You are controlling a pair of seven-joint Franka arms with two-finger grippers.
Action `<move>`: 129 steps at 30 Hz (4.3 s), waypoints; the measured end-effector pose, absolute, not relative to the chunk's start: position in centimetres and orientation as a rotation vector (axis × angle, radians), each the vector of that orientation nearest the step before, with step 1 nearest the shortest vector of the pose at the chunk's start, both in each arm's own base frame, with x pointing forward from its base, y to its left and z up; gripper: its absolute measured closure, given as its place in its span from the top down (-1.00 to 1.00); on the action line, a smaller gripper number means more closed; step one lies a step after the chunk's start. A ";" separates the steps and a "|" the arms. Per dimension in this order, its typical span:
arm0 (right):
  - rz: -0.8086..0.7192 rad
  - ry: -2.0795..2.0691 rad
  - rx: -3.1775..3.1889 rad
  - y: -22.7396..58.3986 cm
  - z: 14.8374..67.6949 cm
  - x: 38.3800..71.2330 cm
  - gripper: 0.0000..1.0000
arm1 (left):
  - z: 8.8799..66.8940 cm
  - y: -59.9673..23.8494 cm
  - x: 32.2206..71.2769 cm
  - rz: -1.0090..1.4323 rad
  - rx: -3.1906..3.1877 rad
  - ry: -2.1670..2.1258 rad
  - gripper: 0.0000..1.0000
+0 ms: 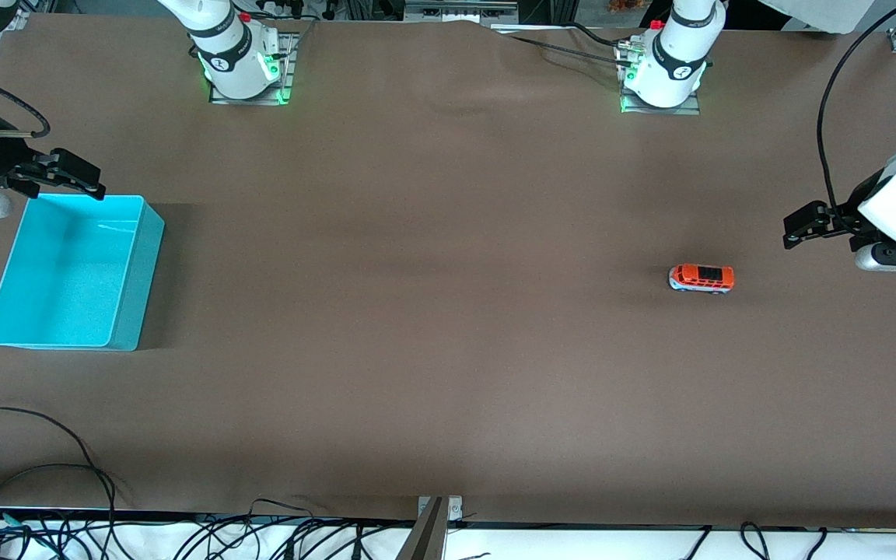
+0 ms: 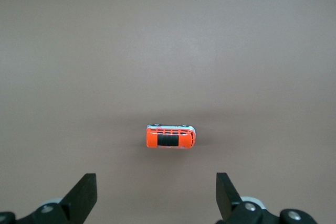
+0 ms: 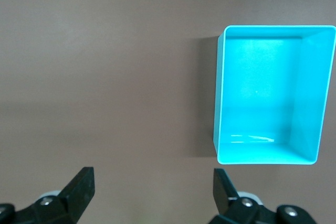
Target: Wind up bus and store in blue box
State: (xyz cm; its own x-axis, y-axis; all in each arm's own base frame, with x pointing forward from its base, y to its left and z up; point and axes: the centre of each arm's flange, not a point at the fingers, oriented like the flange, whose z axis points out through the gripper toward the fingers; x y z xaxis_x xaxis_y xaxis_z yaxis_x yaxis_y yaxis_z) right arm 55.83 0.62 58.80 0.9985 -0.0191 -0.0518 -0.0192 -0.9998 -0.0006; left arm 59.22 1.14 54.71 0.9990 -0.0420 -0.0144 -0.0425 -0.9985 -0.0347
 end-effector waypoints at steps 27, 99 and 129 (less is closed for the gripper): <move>0.077 0.030 -3.139 0.6 59.0 55.8 1.00 | 53.6 1.4 59.3 0.059 -3.109 0.066 1.00; 0.071 0.032 -3.139 0.6 59.2 55.7 1.00 | 23.6 2.4 56.6 0.273 -2.384 -1.831 1.00; 0.072 0.032 -3.139 0.6 59.2 55.7 1.00 | 20.4 2.0 54.9 0.130 -2.207 -2.113 0.01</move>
